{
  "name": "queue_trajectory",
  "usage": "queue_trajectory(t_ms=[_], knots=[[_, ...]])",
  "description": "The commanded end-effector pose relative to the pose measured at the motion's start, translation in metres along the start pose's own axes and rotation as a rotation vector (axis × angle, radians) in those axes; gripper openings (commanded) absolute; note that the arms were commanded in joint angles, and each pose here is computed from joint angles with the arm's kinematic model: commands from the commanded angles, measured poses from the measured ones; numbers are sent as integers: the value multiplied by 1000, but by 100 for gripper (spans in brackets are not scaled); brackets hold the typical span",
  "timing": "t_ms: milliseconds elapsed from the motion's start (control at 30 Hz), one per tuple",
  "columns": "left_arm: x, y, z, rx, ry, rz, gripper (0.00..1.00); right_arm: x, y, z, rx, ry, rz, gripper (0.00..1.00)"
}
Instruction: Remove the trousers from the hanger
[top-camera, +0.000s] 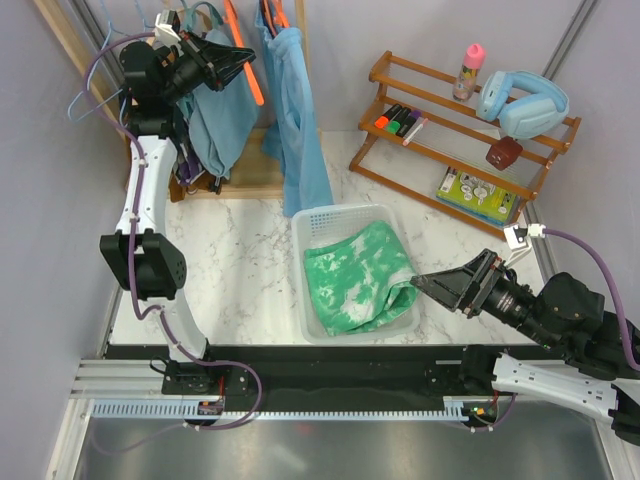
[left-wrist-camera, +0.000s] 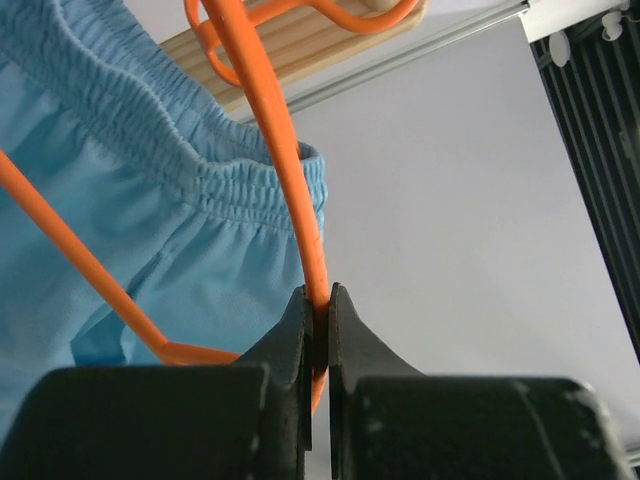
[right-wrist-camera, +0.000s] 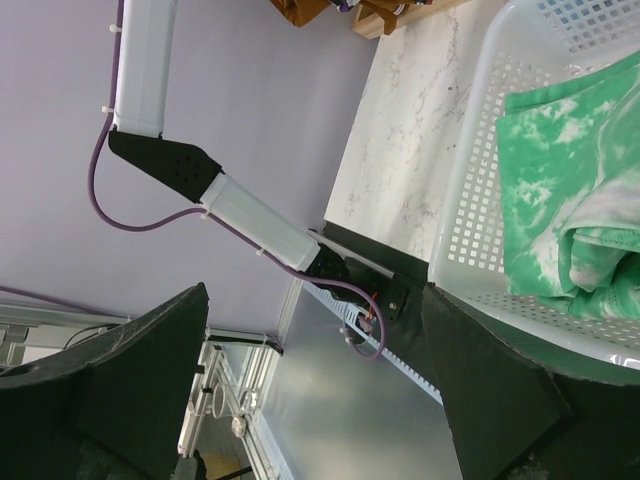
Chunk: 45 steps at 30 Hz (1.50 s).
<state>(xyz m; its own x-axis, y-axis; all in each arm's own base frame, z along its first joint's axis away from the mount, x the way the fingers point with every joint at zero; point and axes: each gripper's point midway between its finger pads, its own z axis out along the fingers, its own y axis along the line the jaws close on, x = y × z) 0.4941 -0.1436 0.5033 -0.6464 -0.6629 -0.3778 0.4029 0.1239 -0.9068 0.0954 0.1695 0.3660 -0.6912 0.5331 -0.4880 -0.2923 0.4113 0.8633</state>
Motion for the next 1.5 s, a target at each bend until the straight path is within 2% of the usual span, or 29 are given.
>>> queue_trajectory(t_ms=[0,100,233,433,467,533,567,633,667,700,900,1000,1033,1100,1133,1167,1200,1233,1300,1333,1367,1400,1433,1467], knots=[[-6,1,-9,-50,-30,11,2,-6,12,-1,-34,-16,10,95],[-2,2,-17,-92,-32,-29,2,-5,12,0,-38,-13,10,95],[-11,8,-20,-163,-110,-82,2,-3,14,4,-42,-7,11,94],[-11,24,-17,-193,-93,-140,2,-5,17,0,-58,-9,18,94],[-9,25,-17,-193,-84,-134,6,-5,16,0,-56,-12,18,94],[-5,26,-21,-201,-79,-98,22,-5,16,0,-56,-12,18,94],[-3,24,-23,-203,-83,-77,37,-4,15,2,-50,-9,16,94],[1,10,-31,-195,-91,13,55,-2,14,6,-44,-4,8,94],[3,7,-33,-193,-87,32,79,-1,12,9,-37,-5,3,94],[8,-4,-38,-189,-79,71,90,0,12,10,-35,-3,-1,94],[38,-25,-71,-241,-59,228,95,1,0,29,31,-23,-37,95],[65,-25,-98,-282,-56,302,95,-2,-12,34,76,-64,-46,94],[75,-7,-108,-332,-57,284,95,-4,-15,35,90,-77,-48,94],[96,-23,-130,-318,-67,354,95,-8,-30,38,138,-121,-50,94],[109,-5,-137,-344,-44,332,95,-9,-35,39,155,-137,-51,94],[128,-24,-148,-306,-42,378,95,-8,-44,42,181,-148,-57,94],[140,-23,-154,-298,-28,409,95,-12,-50,43,205,-176,-62,94],[156,-1,-160,-326,1,387,95,-12,-57,44,229,-187,-72,94],[192,-13,-173,-261,38,427,96,-11,-76,49,298,-213,-97,95],[211,8,-178,-267,76,391,96,-11,-83,50,320,-219,-103,95],[233,8,-179,-223,119,387,96,-6,-94,52,345,-216,-113,95],[245,-9,-186,-141,108,422,96,-7,-98,52,349,-230,-113,96],[266,17,-191,-148,156,378,97,-10,-103,51,365,-259,-108,97],[285,19,-194,-109,199,368,97,-9,-114,50,387,-274,-107,97]])
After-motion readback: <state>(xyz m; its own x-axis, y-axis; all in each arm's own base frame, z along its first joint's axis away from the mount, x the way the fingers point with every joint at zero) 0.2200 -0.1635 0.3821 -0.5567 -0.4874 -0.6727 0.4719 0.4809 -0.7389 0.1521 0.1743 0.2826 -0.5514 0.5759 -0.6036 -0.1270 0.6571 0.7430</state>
